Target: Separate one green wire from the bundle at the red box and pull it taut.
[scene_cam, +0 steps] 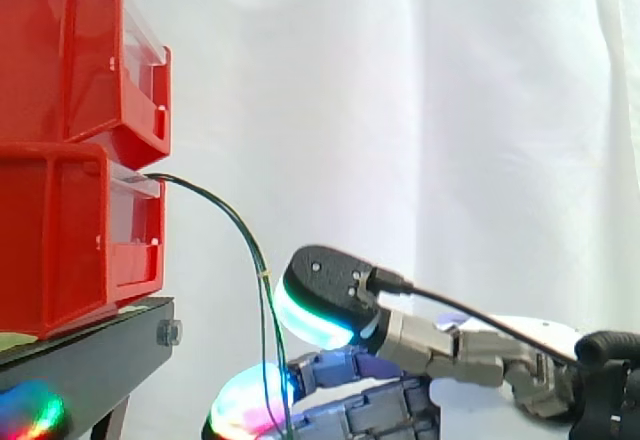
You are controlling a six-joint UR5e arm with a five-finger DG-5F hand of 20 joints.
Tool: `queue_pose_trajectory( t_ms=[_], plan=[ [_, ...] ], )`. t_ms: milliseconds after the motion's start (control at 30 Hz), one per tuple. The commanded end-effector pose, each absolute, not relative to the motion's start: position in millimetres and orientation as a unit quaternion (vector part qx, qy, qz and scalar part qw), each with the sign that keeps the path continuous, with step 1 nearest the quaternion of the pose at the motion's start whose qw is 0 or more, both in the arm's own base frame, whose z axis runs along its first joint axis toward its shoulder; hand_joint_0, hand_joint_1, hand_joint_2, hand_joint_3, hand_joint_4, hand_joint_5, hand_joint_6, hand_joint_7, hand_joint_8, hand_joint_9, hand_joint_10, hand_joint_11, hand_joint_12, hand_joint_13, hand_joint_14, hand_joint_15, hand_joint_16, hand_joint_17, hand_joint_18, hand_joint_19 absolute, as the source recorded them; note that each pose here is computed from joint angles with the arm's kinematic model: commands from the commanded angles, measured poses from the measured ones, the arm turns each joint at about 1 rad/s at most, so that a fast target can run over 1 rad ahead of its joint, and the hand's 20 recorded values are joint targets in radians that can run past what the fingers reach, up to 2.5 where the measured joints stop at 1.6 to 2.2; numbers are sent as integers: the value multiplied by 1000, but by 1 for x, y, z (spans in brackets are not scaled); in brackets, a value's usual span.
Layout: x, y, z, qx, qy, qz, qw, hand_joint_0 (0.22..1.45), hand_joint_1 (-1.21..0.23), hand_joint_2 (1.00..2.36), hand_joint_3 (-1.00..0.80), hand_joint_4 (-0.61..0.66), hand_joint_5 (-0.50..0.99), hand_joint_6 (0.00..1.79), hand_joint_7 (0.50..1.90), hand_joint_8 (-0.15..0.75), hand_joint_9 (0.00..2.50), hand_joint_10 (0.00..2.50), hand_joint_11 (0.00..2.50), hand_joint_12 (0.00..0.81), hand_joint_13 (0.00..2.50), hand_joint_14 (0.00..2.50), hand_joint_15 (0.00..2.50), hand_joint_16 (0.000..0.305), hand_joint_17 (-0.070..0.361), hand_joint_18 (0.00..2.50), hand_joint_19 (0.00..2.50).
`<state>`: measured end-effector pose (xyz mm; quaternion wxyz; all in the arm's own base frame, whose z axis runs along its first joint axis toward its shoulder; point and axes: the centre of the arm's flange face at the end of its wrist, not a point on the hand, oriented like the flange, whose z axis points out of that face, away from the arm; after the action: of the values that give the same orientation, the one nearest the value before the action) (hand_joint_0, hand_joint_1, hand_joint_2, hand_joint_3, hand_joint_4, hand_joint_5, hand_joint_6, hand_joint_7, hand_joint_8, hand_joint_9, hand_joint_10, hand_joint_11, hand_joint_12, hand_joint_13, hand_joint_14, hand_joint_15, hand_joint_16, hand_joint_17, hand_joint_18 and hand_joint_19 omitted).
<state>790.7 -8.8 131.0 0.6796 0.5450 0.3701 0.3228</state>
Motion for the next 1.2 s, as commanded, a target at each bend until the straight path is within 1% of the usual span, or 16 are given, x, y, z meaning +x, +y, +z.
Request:
queue_pose_trajectory(
  t_ms=[0,233,400,533,567,833,1067,1167],
  plan=[
    [791,-15,122,548,366,324,679,411,-553,1000,-500,177,-174,502,1047,285,740,14,585,430,855,16,485,62,140,663,409],
    [792,-15,119,547,364,325,681,411,-541,1000,-500,174,-177,501,1043,284,729,13,569,430,858,16,484,63,141,670,408],
    [793,-6,121,543,364,328,682,414,-526,1000,-500,177,-179,502,1042,296,785,14,555,426,894,16,475,63,142,708,404],
    [793,5,122,543,363,332,681,419,-514,1000,-500,176,-185,501,1048,338,910,15,466,427,958,16,466,63,141,754,391],
    [792,8,120,543,364,332,680,420,-513,1000,-500,177,-191,501,1046,359,981,13,426,425,984,16,454,62,141,773,378],
    [798,20,131,544,355,337,682,424,-496,1000,-500,198,-199,501,1032,403,1117,9,250,425,1019,16,441,64,143,814,366],
    [802,29,139,544,355,340,680,429,-491,1000,-500,212,-197,501,1023,389,1284,10,294,421,1035,17,452,64,144,828,375],
    [801,33,139,543,355,343,679,433,-491,1000,-500,209,-197,501,1022,381,1364,13,378,414,1044,19,476,64,143,825,378]
  ],
)
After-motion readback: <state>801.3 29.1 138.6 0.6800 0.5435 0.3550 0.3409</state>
